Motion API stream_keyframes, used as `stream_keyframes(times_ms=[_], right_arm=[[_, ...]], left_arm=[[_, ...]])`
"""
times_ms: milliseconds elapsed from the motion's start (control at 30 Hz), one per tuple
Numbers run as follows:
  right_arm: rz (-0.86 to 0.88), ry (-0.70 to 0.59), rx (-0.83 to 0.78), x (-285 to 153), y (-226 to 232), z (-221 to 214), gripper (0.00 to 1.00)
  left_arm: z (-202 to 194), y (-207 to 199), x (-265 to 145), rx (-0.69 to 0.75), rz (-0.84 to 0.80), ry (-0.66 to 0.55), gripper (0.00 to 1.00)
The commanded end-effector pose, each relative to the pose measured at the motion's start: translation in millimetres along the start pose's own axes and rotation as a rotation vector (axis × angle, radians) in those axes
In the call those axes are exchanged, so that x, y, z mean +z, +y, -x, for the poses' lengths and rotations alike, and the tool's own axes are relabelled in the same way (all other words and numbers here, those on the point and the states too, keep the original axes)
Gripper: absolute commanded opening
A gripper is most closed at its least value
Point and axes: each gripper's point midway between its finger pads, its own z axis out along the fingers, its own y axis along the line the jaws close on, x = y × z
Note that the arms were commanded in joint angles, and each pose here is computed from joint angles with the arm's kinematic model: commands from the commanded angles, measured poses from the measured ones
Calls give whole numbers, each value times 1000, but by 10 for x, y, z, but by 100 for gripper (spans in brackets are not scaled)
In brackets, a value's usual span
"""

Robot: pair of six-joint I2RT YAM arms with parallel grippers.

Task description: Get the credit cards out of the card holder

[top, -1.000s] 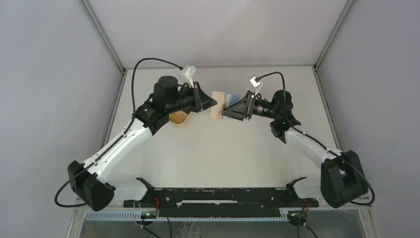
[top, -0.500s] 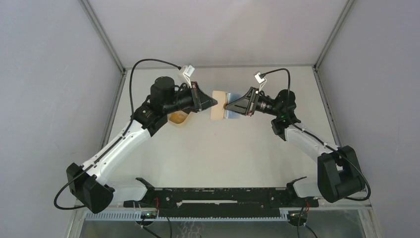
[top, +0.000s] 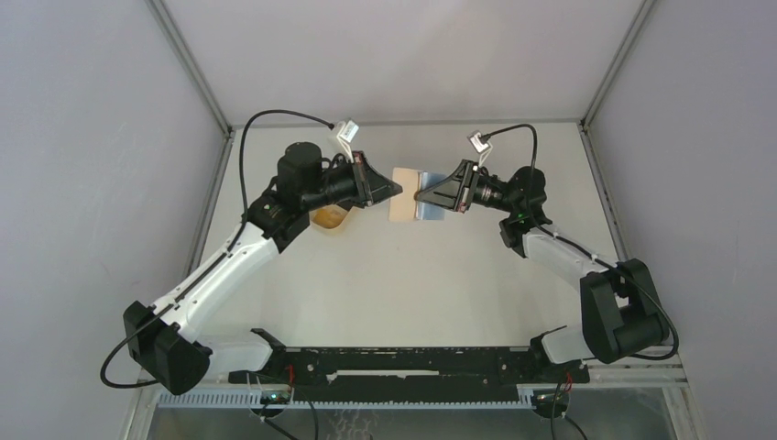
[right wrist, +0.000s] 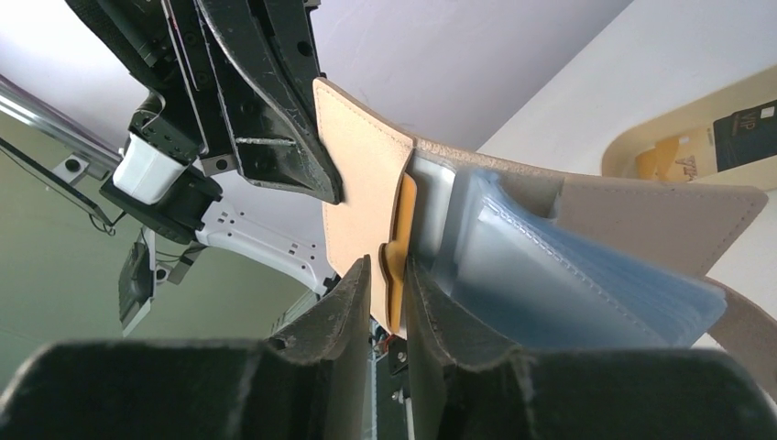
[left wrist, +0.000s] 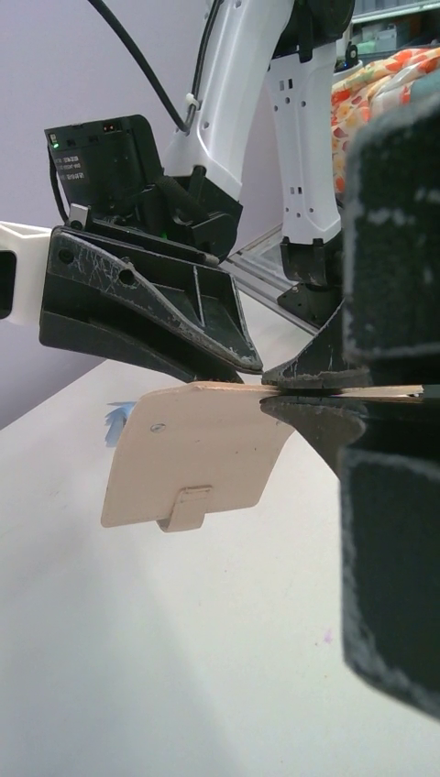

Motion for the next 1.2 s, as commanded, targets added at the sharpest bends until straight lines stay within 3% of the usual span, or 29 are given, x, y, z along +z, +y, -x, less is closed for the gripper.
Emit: stream_keyframes(times_ms=[0,233,467,667,833,967,1167], right_arm=[[67,-8,-70,27,210,102,27],[90,17,-62,104,245,83,23],[113,39,-55,182,273,49,30],[117,37,-54,169,294,69,11],[118,41,-54,138,301,80,9],[117,40,-61,83,317,116,0],[109,46,-67,-37,313,149,0]], left_arm=[[110,-118,-61,12,-52,-49,0],[102,-122,-52,3,-66,-49,0],[105,-162,-49,0,-91,-48,0],[68,-126,-60,-6,-85,-42,0],[44,-79,-99,-3,-73,-37,0],[7,-1,-147,3,-50,-24,0],[-65,121,-201,9,-18,14,3]])
